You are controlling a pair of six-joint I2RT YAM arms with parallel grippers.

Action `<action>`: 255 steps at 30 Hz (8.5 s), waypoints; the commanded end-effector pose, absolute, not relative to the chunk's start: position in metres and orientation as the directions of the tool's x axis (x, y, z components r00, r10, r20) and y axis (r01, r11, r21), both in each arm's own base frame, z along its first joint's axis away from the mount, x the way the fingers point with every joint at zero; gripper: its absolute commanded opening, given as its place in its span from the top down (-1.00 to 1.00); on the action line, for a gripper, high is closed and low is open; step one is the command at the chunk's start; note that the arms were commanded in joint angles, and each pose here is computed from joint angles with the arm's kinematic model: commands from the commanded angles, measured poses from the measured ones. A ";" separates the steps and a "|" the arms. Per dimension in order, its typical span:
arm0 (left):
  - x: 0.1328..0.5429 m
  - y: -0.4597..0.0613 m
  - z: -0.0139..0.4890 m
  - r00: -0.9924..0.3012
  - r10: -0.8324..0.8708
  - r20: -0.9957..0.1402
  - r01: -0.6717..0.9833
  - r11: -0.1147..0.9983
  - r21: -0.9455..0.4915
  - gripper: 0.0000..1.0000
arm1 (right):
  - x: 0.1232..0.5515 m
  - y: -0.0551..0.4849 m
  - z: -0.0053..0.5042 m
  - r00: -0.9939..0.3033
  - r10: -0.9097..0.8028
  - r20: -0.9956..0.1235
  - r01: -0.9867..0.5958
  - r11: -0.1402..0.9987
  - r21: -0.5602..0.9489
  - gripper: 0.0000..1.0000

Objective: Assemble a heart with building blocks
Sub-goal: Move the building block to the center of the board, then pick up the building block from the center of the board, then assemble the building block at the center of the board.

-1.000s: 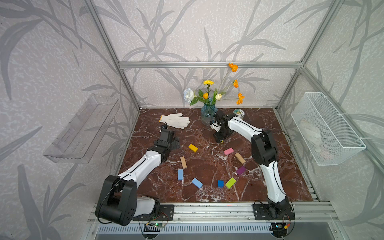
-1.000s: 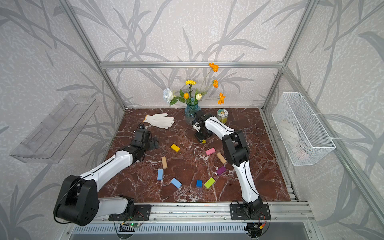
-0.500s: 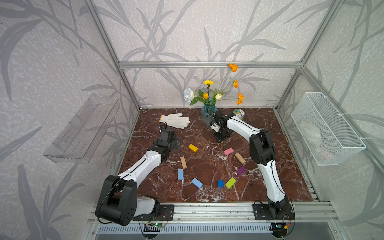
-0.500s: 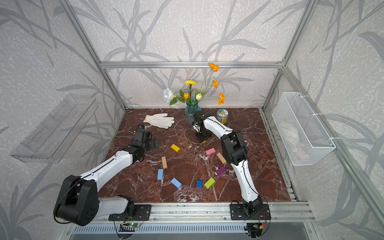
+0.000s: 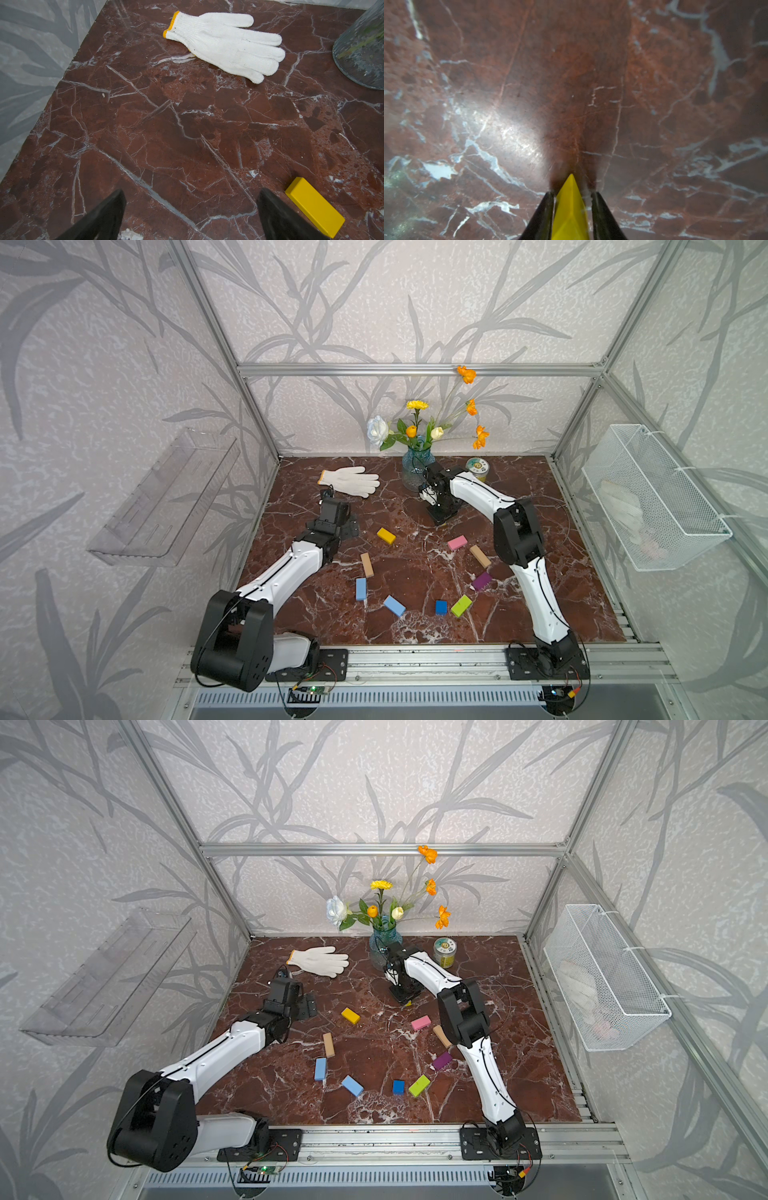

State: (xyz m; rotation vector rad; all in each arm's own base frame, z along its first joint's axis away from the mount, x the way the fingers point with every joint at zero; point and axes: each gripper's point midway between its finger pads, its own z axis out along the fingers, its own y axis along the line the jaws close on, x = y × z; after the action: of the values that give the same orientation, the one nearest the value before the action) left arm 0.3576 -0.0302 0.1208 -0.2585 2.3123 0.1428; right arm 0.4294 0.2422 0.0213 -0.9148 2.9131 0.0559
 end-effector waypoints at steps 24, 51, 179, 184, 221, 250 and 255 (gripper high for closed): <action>0.355 -0.028 0.129 -0.663 -0.126 -0.738 -0.231 0.972 0.042 -0.99 | 0.411 0.303 0.034 -0.479 -0.868 -0.131 -0.865 0.492 -0.097 0.77; 0.329 -0.023 0.130 -0.683 -0.150 -0.715 -0.246 0.969 0.031 -0.99 | 0.411 0.332 0.030 -0.016 -0.984 -0.180 -0.992 0.038 -0.119 1.00; 0.358 -0.088 0.105 -0.824 -0.438 -0.360 -0.428 0.897 -0.113 -0.53 | 0.353 0.183 0.022 -0.768 0.620 0.164 0.631 0.776 0.023 -0.10; 0.356 -0.084 0.107 -0.819 -0.443 -0.364 -0.435 0.894 -0.109 -0.54 | 0.358 0.180 0.017 -0.766 0.623 0.160 0.634 0.773 0.021 -0.04; 0.346 -0.074 0.106 -0.807 -0.453 -0.379 -0.455 0.886 -0.090 -0.54 | 0.343 0.171 -0.005 -0.770 0.626 0.127 0.627 0.778 -0.035 0.48; 0.342 -0.060 0.112 -0.804 -0.446 -0.394 -0.455 0.887 -0.075 -0.53 | 0.410 0.246 0.016 -0.787 0.607 0.114 0.616 0.784 0.075 0.81; 0.340 -0.060 0.111 -0.805 -0.447 -0.390 -0.455 0.887 -0.078 -0.53 | 0.416 0.262 0.019 -0.789 0.604 0.115 0.613 0.785 0.085 0.82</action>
State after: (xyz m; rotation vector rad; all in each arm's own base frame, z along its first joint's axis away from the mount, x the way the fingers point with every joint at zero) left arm 0.3472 -0.0685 0.1069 -0.6720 2.6561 -0.0039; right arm 0.4237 0.2576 0.0211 1.0042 3.0190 0.2348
